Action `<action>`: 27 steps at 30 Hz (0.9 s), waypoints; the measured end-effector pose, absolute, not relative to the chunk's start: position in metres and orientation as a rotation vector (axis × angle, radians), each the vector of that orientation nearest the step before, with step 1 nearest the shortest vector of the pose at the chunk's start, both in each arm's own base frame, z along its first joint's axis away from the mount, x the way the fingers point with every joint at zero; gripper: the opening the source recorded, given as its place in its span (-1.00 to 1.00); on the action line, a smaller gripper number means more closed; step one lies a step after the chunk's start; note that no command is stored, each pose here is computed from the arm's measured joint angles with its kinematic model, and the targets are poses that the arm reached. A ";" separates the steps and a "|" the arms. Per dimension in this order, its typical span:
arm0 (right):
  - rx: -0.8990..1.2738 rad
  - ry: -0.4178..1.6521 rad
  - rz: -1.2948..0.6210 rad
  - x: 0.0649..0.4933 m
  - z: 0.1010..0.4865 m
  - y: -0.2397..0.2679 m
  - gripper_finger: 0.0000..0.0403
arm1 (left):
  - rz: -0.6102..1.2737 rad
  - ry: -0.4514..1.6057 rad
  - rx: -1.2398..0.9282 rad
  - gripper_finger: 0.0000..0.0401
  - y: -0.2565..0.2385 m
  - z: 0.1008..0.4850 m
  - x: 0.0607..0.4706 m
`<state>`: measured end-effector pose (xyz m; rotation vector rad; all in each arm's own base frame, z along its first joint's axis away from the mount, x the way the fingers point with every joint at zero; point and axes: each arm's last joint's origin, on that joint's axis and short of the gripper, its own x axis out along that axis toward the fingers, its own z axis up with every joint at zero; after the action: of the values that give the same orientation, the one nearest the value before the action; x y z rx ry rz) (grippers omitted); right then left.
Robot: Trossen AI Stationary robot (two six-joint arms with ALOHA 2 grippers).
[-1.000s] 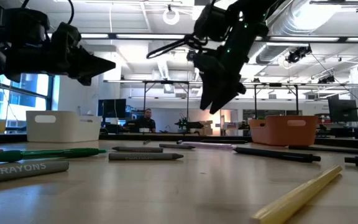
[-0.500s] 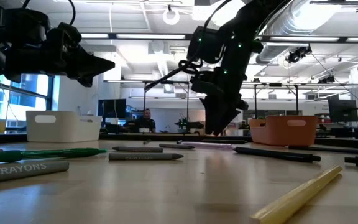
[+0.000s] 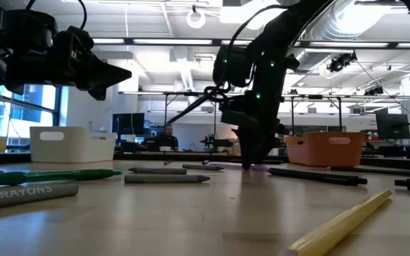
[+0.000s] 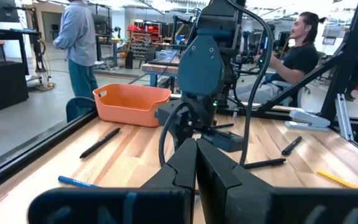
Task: Sort crayons/erasers/pens/pencils in bins
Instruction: Put the purple pen into the yellow bin
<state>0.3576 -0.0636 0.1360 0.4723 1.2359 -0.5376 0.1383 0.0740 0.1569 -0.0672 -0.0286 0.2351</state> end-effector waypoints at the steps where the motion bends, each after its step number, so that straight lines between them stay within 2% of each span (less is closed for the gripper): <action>1: 0.471 1.239 -0.540 0.358 0.135 -0.064 -0.29 | 0.235 -0.029 -0.071 -1.00 0.074 0.157 0.138; 14: 0.403 1.240 -0.512 0.359 0.134 -0.064 -0.91 | 0.291 -0.051 -0.181 -1.00 0.076 0.157 0.138; 20: 0.392 1.228 -0.476 0.354 0.147 -0.063 -0.91 | 0.303 -0.067 -0.215 -1.00 0.076 0.158 0.138; 24: 0.363 1.107 -0.436 0.353 0.169 -0.063 -0.90 | 0.316 -0.077 -0.236 -1.00 0.077 0.159 0.138; 27: 0.389 0.952 -0.372 0.348 0.164 -0.061 -0.91 | 0.315 -0.077 -0.242 -1.00 0.077 0.159 0.138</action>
<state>0.3484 -0.0611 0.1642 0.3895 0.9524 -0.3723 0.1376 0.0766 0.1587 -0.2422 -0.0774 0.3153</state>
